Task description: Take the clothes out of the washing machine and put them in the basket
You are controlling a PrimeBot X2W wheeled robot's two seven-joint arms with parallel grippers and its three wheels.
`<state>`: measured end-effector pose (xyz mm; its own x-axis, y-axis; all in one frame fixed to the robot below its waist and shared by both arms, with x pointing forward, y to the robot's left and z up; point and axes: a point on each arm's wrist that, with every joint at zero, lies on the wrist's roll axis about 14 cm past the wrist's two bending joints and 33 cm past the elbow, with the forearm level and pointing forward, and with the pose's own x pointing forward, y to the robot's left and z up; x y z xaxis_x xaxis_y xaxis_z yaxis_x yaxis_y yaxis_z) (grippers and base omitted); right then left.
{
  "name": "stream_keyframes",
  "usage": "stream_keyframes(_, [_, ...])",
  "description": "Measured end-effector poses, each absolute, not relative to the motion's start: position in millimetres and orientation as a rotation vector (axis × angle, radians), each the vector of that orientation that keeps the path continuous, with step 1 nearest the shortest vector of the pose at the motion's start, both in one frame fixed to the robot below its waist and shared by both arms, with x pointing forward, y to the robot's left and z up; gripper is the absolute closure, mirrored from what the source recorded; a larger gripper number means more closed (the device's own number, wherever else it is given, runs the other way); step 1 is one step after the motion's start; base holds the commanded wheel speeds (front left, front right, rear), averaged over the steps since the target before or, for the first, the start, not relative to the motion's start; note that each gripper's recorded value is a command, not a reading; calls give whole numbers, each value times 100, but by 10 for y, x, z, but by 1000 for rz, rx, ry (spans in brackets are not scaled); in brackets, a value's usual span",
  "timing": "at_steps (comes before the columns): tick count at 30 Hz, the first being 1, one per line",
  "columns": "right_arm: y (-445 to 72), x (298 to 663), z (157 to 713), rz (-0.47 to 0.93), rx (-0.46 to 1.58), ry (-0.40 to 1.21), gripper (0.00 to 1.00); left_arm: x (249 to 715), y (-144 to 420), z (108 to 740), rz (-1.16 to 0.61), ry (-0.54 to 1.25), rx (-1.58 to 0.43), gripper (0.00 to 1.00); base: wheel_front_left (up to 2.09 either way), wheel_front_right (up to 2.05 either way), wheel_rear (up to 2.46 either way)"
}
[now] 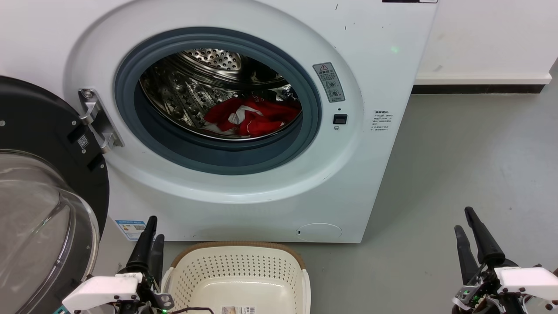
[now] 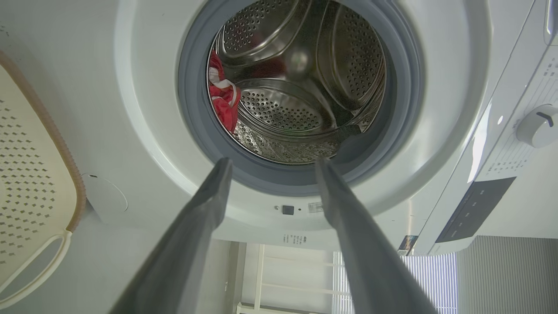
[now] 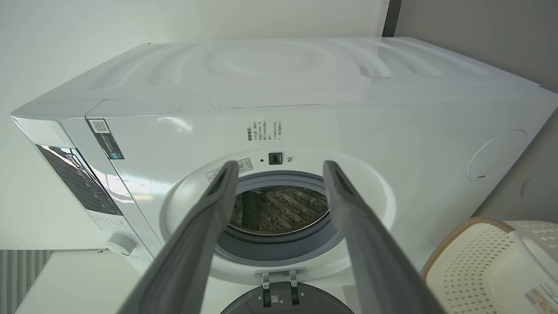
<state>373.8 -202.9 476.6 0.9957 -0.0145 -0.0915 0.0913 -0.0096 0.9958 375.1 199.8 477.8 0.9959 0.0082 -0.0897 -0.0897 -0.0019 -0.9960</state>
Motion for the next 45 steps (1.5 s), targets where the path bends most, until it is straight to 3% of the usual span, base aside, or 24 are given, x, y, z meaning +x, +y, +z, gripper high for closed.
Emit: stream_keyframes(45, [-1896, 3700, 5239, 20, 633, -66, 0, 3758, 1963, 5135, 93, -21, -808, 0, 0, 0, 0])
